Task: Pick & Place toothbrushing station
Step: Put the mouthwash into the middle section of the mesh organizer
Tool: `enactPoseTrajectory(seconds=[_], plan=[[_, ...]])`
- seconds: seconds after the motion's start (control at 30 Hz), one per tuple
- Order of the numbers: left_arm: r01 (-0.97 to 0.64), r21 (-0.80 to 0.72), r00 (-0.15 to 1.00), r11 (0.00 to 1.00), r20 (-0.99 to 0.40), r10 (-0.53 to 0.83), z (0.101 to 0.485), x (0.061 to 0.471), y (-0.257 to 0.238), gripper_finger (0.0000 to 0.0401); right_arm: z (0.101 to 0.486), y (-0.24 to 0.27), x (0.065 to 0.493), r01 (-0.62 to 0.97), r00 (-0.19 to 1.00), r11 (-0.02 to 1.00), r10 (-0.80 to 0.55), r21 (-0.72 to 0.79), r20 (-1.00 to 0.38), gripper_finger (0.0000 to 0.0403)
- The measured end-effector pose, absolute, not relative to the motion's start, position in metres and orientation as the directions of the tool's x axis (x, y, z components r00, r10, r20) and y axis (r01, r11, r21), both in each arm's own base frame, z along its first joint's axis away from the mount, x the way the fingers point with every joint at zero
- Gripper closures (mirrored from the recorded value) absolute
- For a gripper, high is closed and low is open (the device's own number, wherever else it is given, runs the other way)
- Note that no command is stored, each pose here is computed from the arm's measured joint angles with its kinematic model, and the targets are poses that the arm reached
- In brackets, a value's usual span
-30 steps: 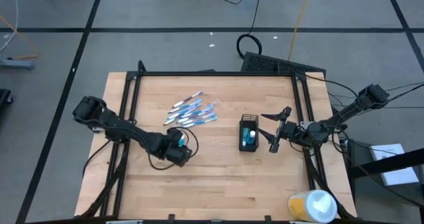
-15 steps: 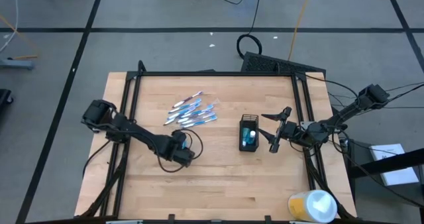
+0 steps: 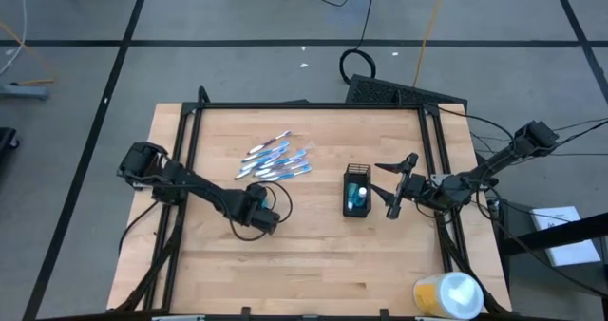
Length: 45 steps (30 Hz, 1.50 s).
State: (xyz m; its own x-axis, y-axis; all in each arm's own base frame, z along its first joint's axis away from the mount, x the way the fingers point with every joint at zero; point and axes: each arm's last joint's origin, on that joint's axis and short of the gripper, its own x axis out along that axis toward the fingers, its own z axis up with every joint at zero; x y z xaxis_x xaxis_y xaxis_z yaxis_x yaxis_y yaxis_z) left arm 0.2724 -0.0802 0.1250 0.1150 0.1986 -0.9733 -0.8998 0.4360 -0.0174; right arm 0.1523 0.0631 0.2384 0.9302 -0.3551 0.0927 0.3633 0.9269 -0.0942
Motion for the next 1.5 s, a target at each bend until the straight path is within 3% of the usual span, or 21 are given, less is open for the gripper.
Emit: enactPoseTrajectory(seconds=[0.13, 0.43, 0.63, 0.83, 1.0, 1.23, 1.5], plan=[[-0.896, -0.013, 0.112, 0.443, -0.974, 0.197, 0.125, 0.272, -0.080, 0.0239, 0.238, 0.063, 0.152, 0.363, 0.930, 0.927, -0.355, -0.092, 0.093, 0.0138], [-0.872, -0.039, 0.173, 0.488, -0.957, 0.232, 0.138, 0.270, -0.078, 0.0223, 0.238, 0.063, 0.152, 0.363, 0.930, 0.928, -0.355, -0.089, 0.092, 0.0138], [-0.840, -0.077, 0.278, 0.537, -0.911, 0.304, 0.160, 0.268, -0.076, 0.0250, 0.238, 0.063, 0.152, 0.363, 0.930, 0.928, -0.355, -0.089, 0.091, 0.0138], [-0.786, -0.130, 0.402, 0.604, -0.850, 0.341, 0.178, 0.269, -0.080, 0.0241, 0.238, 0.063, 0.152, 0.362, 0.930, 0.928, -0.355, -0.085, 0.091, 0.0138], [-0.676, -0.172, 0.582, 0.717, -0.722, 0.375, 0.197, 0.279, -0.085, 0.0239, 0.237, 0.063, 0.154, 0.362, 0.930, 0.931, -0.357, -0.049, 0.089, 0.0138], [-0.445, 0.008, 0.780, 0.895, -0.488, 0.392, 0.215, 0.304, -0.095, 0.0238, 0.225, 0.057, 0.178, 0.263, 0.962, 0.964, -0.265, 0.045, 0.068, 0.0138], [-0.342, 0.196, 0.844, 0.919, -0.365, 0.392, 0.229, 0.316, -0.089, 0.0238, 0.241, 0.061, 0.223, 0.121, 0.979, 0.993, -0.120, -0.008, -0.166, 0.0138]])
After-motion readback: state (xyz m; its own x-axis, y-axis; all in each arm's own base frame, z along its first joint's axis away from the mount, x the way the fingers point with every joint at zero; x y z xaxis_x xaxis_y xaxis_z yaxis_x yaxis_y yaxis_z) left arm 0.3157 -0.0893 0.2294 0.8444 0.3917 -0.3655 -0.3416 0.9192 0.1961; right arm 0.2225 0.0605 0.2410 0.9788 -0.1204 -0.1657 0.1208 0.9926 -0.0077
